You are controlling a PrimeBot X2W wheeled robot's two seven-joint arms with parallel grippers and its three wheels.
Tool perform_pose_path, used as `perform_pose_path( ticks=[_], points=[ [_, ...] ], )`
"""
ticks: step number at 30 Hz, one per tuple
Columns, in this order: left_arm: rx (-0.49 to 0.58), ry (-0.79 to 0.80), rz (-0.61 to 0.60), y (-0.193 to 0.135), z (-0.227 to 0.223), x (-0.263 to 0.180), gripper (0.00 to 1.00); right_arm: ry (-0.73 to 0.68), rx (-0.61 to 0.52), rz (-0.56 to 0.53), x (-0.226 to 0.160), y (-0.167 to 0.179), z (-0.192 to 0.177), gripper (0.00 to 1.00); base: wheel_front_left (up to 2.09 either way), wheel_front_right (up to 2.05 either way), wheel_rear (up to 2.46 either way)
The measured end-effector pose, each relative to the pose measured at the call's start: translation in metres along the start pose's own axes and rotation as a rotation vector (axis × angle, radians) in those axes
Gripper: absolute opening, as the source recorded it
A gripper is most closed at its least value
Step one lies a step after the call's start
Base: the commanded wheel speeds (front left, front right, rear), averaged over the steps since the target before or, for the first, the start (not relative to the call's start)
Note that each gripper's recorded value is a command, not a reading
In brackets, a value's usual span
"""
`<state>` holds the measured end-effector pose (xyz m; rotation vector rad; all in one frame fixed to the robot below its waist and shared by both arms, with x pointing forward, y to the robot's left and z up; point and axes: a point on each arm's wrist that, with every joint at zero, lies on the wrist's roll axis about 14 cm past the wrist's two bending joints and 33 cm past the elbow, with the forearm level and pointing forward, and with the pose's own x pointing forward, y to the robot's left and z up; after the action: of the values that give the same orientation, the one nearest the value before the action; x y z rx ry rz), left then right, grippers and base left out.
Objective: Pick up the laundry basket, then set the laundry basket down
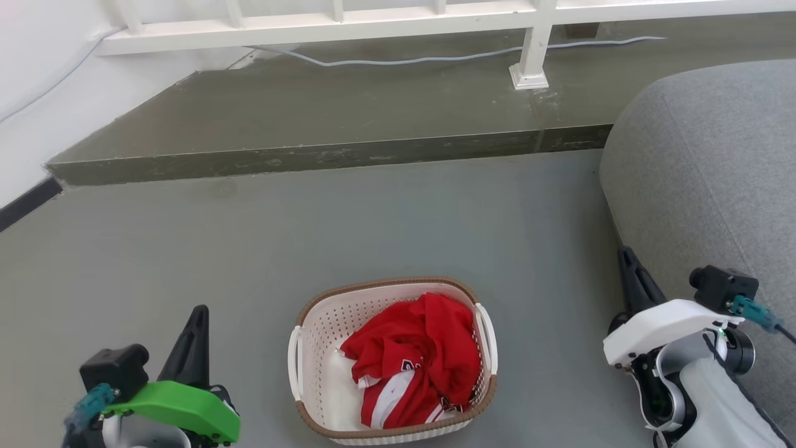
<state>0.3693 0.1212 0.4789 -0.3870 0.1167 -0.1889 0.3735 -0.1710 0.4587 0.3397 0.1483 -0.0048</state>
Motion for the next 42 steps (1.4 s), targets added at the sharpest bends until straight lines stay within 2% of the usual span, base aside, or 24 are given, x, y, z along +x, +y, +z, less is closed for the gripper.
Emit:
perform_pose_path(
  ticks=[42],
  points=[
    [-0.588,0.018,0.137,0.036,0.001,-0.004,0.0,0.025,0.62,-0.047,0.006,-0.014,0.011,0.0,0.0,0.0,0.0]
  ],
)
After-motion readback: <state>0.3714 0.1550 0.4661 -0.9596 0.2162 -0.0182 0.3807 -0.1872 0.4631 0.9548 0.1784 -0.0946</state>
